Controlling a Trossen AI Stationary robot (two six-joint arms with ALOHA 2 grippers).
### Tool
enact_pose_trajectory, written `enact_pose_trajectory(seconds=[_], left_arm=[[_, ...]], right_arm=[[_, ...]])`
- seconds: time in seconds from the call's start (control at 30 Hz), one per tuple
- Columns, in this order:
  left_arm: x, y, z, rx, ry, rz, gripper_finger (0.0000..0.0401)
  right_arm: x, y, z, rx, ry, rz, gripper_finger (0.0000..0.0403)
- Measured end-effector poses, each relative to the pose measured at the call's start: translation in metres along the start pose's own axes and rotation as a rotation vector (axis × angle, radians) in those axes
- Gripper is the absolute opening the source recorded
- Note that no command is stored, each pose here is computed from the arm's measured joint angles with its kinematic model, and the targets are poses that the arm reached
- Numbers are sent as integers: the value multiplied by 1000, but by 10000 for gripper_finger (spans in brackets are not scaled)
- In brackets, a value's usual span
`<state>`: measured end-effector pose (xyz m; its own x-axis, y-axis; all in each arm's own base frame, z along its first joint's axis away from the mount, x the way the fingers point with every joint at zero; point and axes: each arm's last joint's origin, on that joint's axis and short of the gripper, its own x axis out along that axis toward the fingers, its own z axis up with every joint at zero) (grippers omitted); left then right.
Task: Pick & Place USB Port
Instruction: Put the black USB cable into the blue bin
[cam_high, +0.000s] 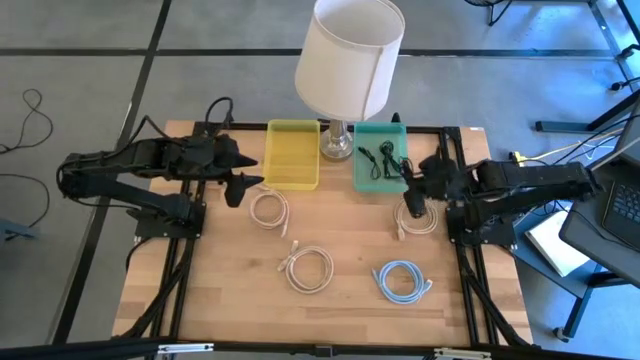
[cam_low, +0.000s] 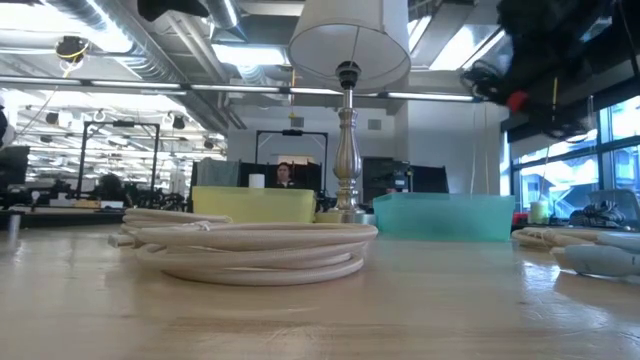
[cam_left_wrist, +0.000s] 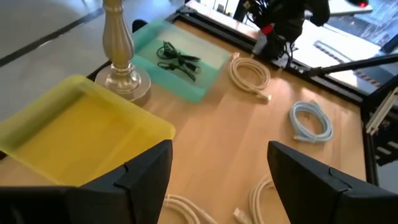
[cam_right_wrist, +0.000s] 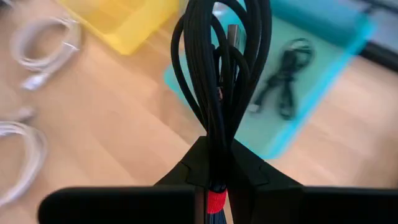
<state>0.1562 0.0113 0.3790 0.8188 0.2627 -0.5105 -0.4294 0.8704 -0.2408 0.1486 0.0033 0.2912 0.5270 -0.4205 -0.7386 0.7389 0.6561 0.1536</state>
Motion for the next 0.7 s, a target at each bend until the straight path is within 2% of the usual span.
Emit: enact_pose_trajectory(seconds=[0.1, 0.4, 0.7], left_arm=[[0, 0, -1, 0, 8, 4, 257], [0, 0, -1, -52, 20, -21, 257], [0, -1, -2, -68, 37, -42, 257]], right_arm=[[15, -8, 11, 20, -18, 48, 28], [56, -49, 52, 102, 6, 57, 28], [106, -84, 68, 141, 143, 20, 28]])
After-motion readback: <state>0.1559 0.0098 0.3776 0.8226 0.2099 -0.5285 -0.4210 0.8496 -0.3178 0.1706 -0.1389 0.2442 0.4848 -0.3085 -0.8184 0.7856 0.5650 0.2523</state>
